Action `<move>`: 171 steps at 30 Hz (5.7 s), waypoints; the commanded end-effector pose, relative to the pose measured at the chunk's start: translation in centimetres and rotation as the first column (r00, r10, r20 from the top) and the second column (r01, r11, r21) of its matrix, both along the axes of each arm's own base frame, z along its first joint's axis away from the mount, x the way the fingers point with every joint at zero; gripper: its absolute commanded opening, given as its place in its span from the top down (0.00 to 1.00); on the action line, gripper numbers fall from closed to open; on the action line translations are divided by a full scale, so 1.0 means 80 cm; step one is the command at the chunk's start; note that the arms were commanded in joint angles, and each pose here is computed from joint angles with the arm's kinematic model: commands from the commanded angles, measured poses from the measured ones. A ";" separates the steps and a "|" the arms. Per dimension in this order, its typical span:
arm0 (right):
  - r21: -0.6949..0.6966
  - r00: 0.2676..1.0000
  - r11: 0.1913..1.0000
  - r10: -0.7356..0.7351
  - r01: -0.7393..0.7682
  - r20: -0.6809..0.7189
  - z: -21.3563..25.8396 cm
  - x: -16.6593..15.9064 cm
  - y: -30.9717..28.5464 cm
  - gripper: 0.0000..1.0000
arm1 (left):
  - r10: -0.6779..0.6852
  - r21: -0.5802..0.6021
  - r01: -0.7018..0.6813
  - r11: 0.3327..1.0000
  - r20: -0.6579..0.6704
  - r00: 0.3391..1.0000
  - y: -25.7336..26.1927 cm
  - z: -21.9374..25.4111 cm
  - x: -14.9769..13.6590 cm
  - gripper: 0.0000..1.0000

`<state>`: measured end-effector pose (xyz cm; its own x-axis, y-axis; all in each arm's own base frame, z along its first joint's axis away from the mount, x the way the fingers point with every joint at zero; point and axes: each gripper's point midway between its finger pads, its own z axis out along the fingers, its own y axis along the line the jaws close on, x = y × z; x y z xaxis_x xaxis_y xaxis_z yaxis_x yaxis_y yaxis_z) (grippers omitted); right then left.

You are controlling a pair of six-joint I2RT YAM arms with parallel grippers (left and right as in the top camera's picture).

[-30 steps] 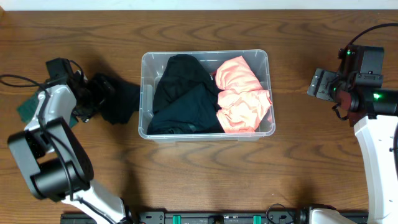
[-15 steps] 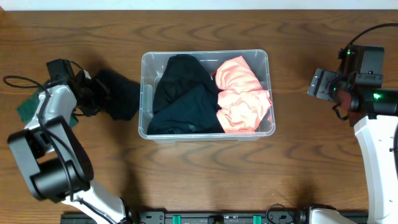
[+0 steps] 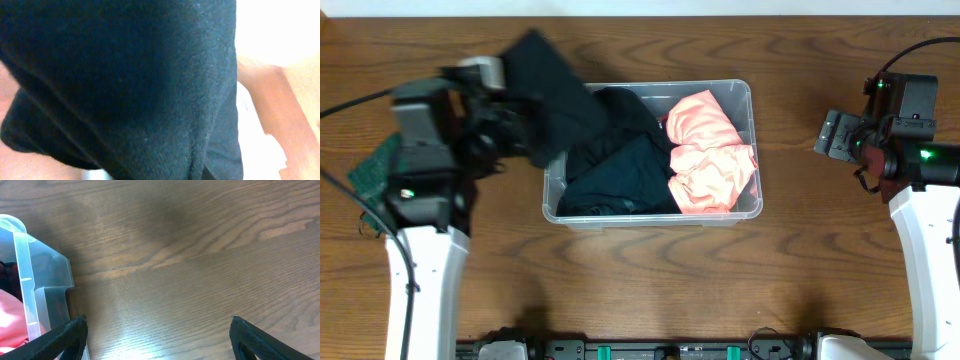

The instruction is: Pack container

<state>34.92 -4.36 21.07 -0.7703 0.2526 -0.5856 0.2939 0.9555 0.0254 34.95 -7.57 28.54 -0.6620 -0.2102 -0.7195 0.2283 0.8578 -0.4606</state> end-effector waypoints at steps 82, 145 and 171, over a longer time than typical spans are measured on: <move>0.013 0.999 1.000 0.001 -0.001 -0.032 -0.009 -0.006 0.000 0.11 | 0.427 -0.211 -0.492 0.845 -0.289 0.857 0.408 -0.232 0.042 0.94; -0.134 0.631 0.663 0.745 -0.737 0.215 0.026 0.043 0.282 0.99 | -0.214 0.207 0.281 0.937 -0.295 0.931 -0.018 -0.075 -0.023 0.02; -0.037 0.668 0.667 0.741 -0.744 -0.072 -0.135 0.071 0.289 0.83 | -0.231 0.157 0.346 0.925 -0.489 0.841 -0.031 -0.156 -0.006 0.02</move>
<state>40.65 18.00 7.81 -0.7431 -0.4570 -0.4888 -0.5042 0.8627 -0.0401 33.89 -10.88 12.91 -0.9552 0.1835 -0.2323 0.2699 0.8622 -0.4286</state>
